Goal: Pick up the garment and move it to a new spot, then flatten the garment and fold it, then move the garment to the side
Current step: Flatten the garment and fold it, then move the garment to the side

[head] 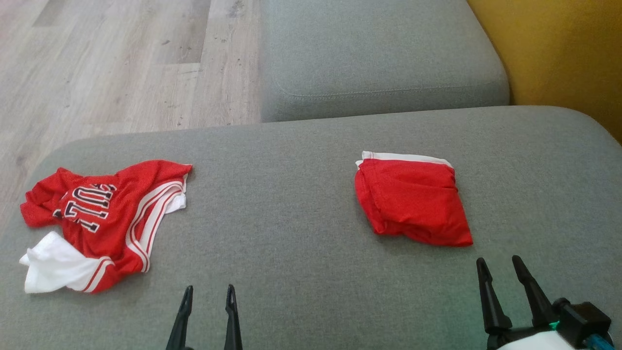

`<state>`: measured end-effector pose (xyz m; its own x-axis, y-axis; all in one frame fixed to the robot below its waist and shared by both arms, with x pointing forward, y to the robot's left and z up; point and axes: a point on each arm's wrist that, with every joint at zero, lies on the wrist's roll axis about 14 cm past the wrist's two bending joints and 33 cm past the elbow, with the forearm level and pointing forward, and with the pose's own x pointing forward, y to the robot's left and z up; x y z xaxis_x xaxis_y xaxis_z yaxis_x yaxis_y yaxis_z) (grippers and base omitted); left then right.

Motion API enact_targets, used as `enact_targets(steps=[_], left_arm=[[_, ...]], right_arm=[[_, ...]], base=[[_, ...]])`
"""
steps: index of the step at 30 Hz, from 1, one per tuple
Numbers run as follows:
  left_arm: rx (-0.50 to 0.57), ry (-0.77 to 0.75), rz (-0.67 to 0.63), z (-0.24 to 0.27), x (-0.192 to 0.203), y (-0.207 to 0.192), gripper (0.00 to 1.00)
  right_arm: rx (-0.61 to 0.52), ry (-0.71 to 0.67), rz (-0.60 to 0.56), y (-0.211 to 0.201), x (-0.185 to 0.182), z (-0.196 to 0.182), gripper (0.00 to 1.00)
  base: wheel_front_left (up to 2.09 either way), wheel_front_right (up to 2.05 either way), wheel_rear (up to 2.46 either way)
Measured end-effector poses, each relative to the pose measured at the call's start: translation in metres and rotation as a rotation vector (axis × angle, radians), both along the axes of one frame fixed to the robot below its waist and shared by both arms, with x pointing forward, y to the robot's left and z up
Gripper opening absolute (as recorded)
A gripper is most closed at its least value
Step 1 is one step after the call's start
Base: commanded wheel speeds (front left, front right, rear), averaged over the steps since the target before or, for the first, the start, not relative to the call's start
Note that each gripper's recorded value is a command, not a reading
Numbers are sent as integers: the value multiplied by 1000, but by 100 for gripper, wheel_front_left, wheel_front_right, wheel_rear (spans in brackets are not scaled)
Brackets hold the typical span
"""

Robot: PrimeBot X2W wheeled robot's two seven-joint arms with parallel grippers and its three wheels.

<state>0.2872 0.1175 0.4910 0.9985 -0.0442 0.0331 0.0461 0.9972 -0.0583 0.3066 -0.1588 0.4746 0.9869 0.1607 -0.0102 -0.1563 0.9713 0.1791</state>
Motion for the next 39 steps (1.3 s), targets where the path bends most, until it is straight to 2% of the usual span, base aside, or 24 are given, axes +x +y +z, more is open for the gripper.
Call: enact_targets(steps=[28,39], left_arm=[[29,7,8,-4,0,5,100],[26,27,12,-9,2,6,100]], right_arm=[[-21,-27,17,4,-1,7,100],[-31,35,28,3,0,-10,100]], base=[[0,0,0],[0,0,0]])
